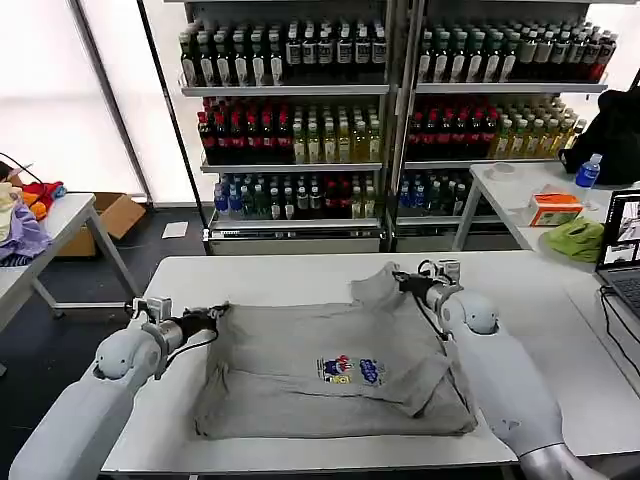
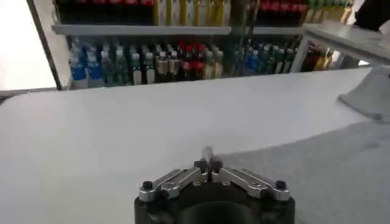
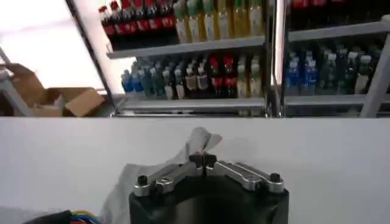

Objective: Fold and organize the clothes.

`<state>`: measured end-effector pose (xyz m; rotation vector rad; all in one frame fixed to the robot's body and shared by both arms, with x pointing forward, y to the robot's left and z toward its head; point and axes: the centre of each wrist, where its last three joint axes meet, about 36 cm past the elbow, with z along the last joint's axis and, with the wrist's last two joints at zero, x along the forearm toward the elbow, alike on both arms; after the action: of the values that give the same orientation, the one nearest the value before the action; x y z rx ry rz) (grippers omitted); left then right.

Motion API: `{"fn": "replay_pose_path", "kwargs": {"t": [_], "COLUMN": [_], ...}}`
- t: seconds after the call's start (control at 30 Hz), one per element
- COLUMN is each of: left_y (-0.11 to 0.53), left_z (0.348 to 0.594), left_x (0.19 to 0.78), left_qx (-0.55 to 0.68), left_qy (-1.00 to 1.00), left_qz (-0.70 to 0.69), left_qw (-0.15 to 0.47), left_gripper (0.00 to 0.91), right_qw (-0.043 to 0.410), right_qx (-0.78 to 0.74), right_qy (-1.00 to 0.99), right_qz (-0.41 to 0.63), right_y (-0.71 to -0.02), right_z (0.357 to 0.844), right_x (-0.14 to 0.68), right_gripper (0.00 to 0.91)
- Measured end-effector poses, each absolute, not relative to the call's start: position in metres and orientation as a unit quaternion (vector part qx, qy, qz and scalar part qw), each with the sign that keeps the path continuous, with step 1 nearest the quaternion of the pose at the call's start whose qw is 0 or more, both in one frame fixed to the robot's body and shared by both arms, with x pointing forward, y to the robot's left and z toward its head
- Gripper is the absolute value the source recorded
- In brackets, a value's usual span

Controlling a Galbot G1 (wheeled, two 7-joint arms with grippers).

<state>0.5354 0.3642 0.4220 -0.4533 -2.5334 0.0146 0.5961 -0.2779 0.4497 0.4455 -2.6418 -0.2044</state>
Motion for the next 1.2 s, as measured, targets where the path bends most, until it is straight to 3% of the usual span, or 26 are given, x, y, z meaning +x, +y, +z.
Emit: {"fn": "replay_pose_path", "kwargs": {"t": [0.53,0.8,1.0,1.03,1.07,1.1,1.13,1.2], "left_y": [0.351,0.344,0.339,0.338,0.338,0.338,0.338,0.338], "left_z": [0.465,0.471,0.461,0.459,0.458,0.456,0.454,0.450], "left_x": [0.465,0.413,0.375,0.370,0.364,0.359,0.354,0.345], "left_qx": [-0.162,-0.157,-0.153,-0.153,-0.153,-0.152,-0.151,-0.150], "left_qy": [-0.961,-0.960,-0.955,-0.954,-0.952,-0.951,-0.950,-0.947], "left_qz": [0.015,0.007,-0.002,-0.004,-0.006,-0.007,-0.008,-0.012], "left_qw": [0.226,0.230,0.256,0.259,0.264,0.268,0.273,0.284], "left_gripper": [0.010,0.010,0.020,0.907,0.907,0.907,0.907,0.907], "right_qw": [0.170,0.189,0.217,0.222,0.229,0.235,0.240,0.244], "right_qx": [0.148,0.115,0.093,0.092,0.092,0.091,0.090,0.088], "right_qy": [-0.968,-0.969,-0.966,-0.966,-0.964,-0.963,-0.962,-0.962], "right_qz": [-0.113,-0.112,-0.100,-0.098,-0.095,-0.093,-0.090,-0.085], "right_y": [-0.295,-0.297,-0.296,-0.295,-0.295,-0.294,-0.294,-0.293], "right_z": [0.475,0.464,0.456,0.455,0.454,0.452,0.451,0.451], "right_x": [0.478,0.397,0.349,0.342,0.335,0.329,0.324,0.315], "right_gripper": [0.000,0.000,0.000,0.000,0.232,0.786,0.907,0.907]}}
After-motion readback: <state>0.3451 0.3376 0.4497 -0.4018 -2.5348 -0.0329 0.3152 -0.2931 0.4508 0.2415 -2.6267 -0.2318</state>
